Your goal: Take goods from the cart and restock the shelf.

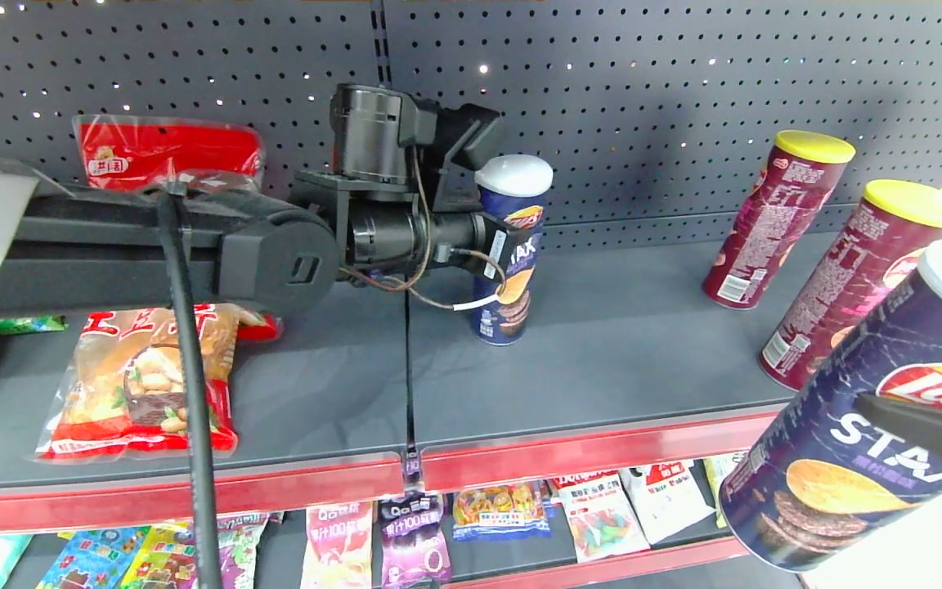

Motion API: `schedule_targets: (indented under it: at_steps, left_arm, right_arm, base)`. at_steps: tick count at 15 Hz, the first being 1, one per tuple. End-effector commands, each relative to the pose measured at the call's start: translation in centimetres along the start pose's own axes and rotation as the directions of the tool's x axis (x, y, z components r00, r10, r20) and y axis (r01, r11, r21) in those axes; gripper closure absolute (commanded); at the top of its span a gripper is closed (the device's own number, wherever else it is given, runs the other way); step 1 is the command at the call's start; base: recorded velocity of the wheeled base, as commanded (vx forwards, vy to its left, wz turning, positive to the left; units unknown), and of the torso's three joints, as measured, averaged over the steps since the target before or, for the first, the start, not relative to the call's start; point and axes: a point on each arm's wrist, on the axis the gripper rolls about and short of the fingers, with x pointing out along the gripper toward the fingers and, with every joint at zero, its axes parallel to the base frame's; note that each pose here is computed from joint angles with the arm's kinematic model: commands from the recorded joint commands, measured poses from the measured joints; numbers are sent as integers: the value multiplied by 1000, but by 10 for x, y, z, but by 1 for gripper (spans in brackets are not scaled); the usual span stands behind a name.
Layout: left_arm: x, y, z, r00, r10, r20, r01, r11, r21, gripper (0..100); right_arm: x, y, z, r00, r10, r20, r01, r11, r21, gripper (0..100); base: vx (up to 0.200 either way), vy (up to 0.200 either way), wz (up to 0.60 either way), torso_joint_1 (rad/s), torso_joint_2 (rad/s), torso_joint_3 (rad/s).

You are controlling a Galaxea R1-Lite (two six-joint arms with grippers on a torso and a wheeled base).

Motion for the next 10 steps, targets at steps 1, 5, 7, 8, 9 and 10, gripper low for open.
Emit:
schedule_targets:
  at_steps: [1, 5, 7, 8, 9, 10]
  left_arm:
    - [-15, -1, 3, 1000, -7, 1, 7, 1000, -1, 100]
    - [-47, 13, 8, 997, -65, 31, 62, 994, 88, 100]
    - [-56, 10, 7, 979, -201, 47, 196, 976, 97, 100]
    - [-56, 8, 4, 968, -247, 43, 242, 966, 95, 100]
    - [-56, 7, 0, 965, -259, 35, 254, 963, 94, 100]
    - [-56, 4, -4, 958, -286, 25, 282, 955, 95, 100]
  right_arm:
    - [-2, 1, 1, 1000, -1, 7, 1, 1000, -4, 100]
    - [-2, 1, 1, 1000, -1, 7, 1, 1000, -4, 100]
    - [-2, 1, 1, 1000, -1, 7, 1, 1000, -4, 100]
    - [-2, 1, 1, 1000, -1, 8, 1, 1000, -5, 100]
    - [-2, 1, 1, 1000, -2, 8, 2, 1000, -5, 100]
    - [-2, 1, 2, 1000, -3, 9, 3, 1000, -5, 100]
  base:
    - [0, 0, 0, 0, 0, 0]
    - [0, 0, 0, 0, 0, 0]
    - [0, 0, 0, 0, 0, 0]
    - [0, 0, 0, 0, 0, 0]
    - [0, 0, 0, 0, 0, 0]
    - [0, 0, 0, 0, 0, 0]
